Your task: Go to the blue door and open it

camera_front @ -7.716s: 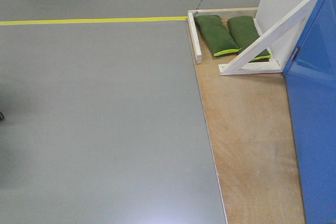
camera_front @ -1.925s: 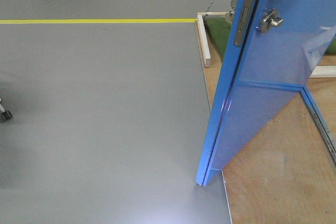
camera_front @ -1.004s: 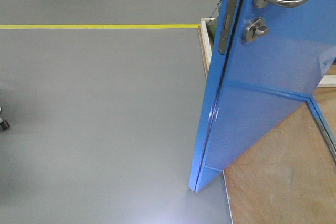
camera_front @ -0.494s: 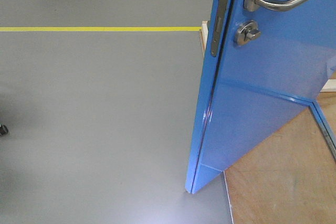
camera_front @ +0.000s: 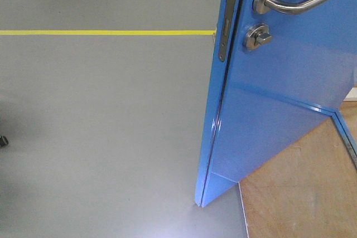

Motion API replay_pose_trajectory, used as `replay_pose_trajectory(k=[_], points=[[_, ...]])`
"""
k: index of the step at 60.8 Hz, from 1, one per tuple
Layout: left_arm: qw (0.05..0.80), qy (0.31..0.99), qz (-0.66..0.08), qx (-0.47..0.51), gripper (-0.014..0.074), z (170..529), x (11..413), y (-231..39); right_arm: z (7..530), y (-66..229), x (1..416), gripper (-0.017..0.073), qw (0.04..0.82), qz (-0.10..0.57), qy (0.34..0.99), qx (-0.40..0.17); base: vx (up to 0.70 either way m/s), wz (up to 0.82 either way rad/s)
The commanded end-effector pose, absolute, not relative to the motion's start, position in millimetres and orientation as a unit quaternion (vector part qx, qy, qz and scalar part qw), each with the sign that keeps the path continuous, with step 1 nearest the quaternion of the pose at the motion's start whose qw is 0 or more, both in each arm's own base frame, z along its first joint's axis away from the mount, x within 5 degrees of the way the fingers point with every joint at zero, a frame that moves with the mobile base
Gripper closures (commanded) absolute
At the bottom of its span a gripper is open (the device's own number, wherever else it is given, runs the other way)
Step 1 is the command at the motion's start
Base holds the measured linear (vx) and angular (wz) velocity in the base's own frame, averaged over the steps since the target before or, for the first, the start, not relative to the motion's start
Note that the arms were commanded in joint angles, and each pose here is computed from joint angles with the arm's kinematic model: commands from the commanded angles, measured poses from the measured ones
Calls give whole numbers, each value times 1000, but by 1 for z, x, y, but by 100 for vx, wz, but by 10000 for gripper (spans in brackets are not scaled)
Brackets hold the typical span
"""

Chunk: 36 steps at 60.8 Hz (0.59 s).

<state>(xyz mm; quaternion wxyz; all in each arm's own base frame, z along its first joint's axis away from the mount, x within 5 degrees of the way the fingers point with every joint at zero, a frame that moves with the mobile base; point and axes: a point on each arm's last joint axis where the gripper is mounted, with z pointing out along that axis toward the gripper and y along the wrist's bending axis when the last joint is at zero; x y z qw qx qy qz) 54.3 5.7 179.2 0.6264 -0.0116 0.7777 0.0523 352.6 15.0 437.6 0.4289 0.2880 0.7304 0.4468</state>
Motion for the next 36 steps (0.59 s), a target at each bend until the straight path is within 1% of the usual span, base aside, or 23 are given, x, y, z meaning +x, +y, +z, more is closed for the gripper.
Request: replay_pose_trajectory(k=[1,36], points=[[663,747,50,-13,524,186,55,5,463,13,343,557,472,461,695,284,4,1],[663,747,50,-13,524,186,55,5,463,13,343,557,472,461,695,284,4,1]])
